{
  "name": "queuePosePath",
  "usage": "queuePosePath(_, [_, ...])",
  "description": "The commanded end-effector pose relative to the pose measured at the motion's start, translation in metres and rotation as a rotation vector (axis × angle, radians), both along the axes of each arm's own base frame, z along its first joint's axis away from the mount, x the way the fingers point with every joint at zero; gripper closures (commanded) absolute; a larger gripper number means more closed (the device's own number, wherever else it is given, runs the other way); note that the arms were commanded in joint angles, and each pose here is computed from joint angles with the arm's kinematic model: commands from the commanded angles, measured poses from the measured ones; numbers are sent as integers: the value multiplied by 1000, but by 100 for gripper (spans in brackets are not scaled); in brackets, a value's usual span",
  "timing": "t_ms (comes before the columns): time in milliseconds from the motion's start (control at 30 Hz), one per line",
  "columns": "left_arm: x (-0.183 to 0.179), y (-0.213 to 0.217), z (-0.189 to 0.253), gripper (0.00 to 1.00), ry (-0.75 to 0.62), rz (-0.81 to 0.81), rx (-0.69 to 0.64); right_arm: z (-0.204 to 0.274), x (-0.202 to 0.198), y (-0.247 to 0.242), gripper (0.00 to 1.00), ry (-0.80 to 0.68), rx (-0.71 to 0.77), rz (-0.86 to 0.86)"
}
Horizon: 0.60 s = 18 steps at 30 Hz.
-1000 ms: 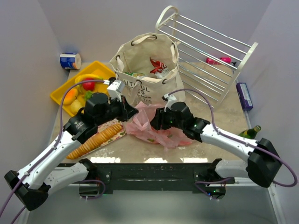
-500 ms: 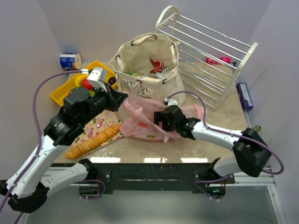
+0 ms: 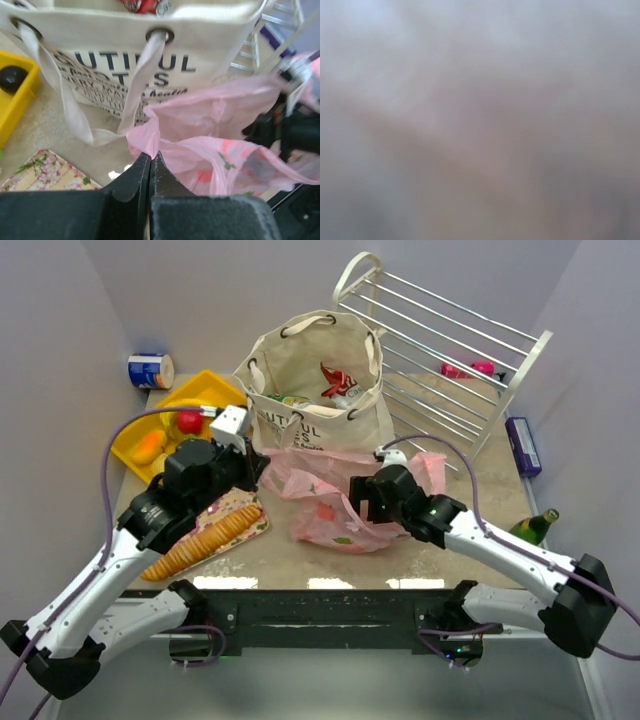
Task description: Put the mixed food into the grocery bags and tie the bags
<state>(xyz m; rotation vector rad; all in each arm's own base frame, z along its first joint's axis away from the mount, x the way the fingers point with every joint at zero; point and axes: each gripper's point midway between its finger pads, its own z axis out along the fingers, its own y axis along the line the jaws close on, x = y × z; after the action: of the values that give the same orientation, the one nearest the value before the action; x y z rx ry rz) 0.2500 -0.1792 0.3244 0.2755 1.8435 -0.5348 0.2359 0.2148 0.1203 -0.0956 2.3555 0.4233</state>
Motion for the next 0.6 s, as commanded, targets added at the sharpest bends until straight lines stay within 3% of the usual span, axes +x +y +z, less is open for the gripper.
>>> queuePosePath(0, [-6, -15, -16, 100, -36, -123, 36, 61, 2, -2, 1, -103, 47, 30])
queuePosePath(100, [-8, -20, -39, 100, 20, -138, 19, 81, -5, 8, 1, -106, 90, 101])
queuePosePath(333, [-20, -48, -84, 100, 189, -213, -105, 116, -26, 35, 1, -94, 350, 163])
queuePosePath(500, [-33, -55, -90, 100, 191, -268, -187, 88, -16, 29, 2, -37, 250, 103])
queuePosePath(567, [-38, -55, -95, 100, 215, -265, -223, 102, -18, 33, 5, -48, 292, 103])
